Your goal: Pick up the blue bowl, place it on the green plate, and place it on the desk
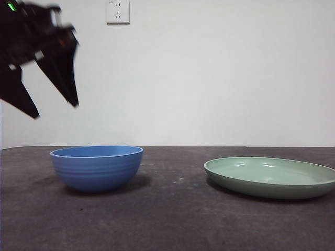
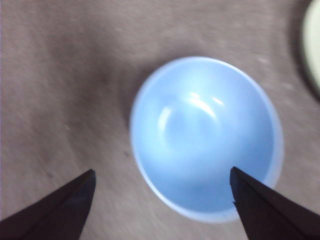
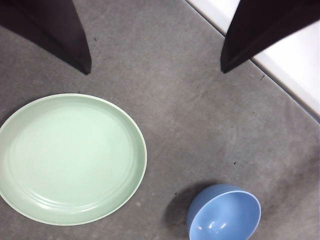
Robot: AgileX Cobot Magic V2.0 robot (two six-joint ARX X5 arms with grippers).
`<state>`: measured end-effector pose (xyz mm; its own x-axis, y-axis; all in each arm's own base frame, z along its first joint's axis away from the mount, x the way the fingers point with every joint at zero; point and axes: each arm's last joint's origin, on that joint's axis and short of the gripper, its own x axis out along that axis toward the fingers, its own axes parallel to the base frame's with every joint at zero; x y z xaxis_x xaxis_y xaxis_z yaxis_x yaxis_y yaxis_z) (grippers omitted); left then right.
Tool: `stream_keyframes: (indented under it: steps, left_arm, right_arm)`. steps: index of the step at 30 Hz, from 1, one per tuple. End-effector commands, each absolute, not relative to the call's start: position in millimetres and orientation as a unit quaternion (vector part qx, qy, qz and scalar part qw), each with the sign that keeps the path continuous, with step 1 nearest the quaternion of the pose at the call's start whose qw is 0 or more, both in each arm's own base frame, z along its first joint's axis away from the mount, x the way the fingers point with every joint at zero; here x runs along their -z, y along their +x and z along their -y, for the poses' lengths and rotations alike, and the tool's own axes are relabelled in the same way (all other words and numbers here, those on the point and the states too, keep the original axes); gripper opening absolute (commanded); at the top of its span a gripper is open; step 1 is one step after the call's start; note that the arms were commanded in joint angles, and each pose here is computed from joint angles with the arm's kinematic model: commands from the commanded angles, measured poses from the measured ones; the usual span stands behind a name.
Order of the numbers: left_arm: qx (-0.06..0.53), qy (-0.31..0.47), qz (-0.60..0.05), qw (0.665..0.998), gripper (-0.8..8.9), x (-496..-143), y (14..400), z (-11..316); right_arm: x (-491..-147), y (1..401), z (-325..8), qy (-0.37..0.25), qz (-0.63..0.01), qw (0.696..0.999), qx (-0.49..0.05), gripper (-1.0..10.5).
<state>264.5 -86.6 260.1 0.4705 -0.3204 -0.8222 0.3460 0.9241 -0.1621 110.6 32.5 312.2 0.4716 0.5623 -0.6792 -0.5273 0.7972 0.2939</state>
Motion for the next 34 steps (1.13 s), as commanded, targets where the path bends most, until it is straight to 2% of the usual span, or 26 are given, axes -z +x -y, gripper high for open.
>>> stream_keyframes:
  steps: [1,8,12,16,18,22,25,28,34]
  left_arm:
    - [0.184,0.02,-0.478,0.859,4.23,-250.4,281.3,92.1]
    - [0.17,0.024,-0.517,0.838,4.2,-202.5,309.5,100.4]
    - [0.162,0.016,-0.518,0.84,2.91,-197.3,313.2,101.4]
    - [0.158,0.009,-0.518,0.84,0.67,-197.4,313.4,101.5]
    - [0.158,0.009,-0.52,0.839,0.21,-197.2,313.1,101.4]
    - [0.156,0.006,-0.52,0.84,0.18,-197.4,313.2,101.4]
    - [0.156,-0.001,-0.513,0.844,0.18,-203.9,313.2,101.8]
    - [0.175,-0.011,-0.486,0.856,0.18,-225.7,308.9,108.8]
    - [0.243,-0.015,-0.431,0.869,0.17,-281.7,295.0,153.0]
  right_arm:
    - [-318.0,111.8,-33.1,0.023,-0.392,0.863,-0.318,4.2]
    - [-318.4,112.4,-33.2,0.022,-0.39,0.864,-0.319,4.2]
    - [-318.4,112.4,-33.2,0.022,-0.389,0.864,-0.319,4.2]
    - [-318.4,112.4,-33.2,0.022,-0.389,0.864,-0.319,4.2]
    - [-318.5,112.4,-33.2,0.022,-0.389,0.864,-0.319,4.2]
    - [-318.5,112.4,-33.2,0.022,-0.389,0.864,-0.319,4.2]
    - [-318.5,112.4,-33.2,0.022,-0.389,0.864,-0.319,4.2]
    - [-318.5,112.4,-33.2,0.022,-0.389,0.864,-0.319,4.2]
    - [-318.6,112.3,-33.2,0.022,-0.389,0.864,-0.319,4.2]
